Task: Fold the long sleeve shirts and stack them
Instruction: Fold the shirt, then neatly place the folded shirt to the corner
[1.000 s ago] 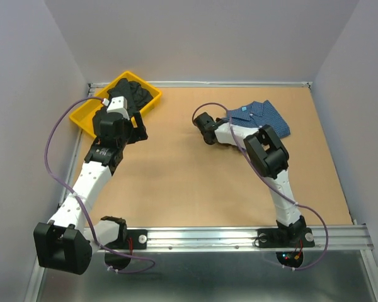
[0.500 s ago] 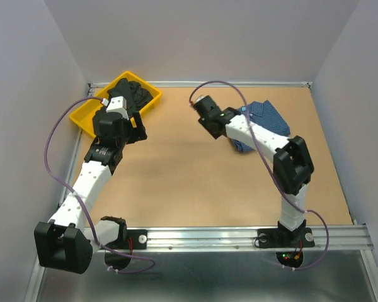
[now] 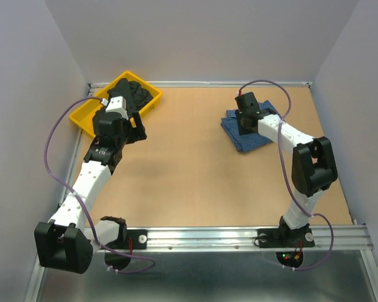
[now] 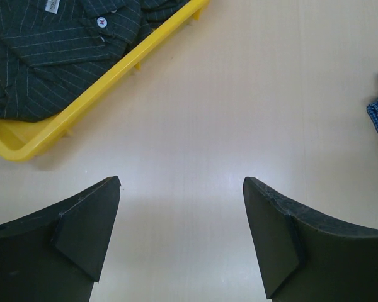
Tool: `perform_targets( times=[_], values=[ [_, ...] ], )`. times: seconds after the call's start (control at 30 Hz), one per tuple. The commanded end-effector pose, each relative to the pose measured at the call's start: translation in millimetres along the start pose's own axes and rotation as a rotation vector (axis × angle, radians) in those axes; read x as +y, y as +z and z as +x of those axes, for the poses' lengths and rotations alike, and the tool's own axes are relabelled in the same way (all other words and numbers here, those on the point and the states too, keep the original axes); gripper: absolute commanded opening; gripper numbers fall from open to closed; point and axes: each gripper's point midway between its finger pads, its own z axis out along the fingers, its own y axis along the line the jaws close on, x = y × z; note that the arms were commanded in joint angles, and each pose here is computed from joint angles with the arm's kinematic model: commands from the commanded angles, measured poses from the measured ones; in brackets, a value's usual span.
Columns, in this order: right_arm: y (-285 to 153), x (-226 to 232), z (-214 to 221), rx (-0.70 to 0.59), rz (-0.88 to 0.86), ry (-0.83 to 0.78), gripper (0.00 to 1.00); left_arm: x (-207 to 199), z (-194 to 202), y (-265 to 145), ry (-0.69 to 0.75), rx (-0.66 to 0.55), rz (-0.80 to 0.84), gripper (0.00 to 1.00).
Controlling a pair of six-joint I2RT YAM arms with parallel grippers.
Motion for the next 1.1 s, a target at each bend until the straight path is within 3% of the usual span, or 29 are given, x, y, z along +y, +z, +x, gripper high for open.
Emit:
perform_targets(
  times=[0.0,0.13,0.33,0.57,0.73,0.87,1.07],
  values=[
    [20,36,28,0.02,-0.105,0.081,0.37,-3,-13,-2,-0.004,-0.048,0.019,0.9],
    [30,59,80,0.126,-0.216,0.1,0.33,-2,-12,-2,-0.004,-0.047,0.017,0.9],
    [20,75,101,0.163,-0.31,0.103,0.33,-3,-12,-2,-0.004,-0.044,0.026,0.9],
    [-20,67,27,-0.036,-0.352,0.11,0.38,-3,-11,0,-0.001,-0.04,0.03,0.89],
    [-16,62,-23,-0.127,-0.298,0.129,0.4,-2,-10,1,0.002,-0.037,0.024,0.89],
    [12,75,-29,-0.102,-0.295,0.125,0.4,-2,-9,2,0.004,-0.034,0.023,0.89],
    [60,102,-2,0.007,-0.329,0.137,0.4,-2,-8,3,0.003,-0.031,0.024,0.89]
  ],
)
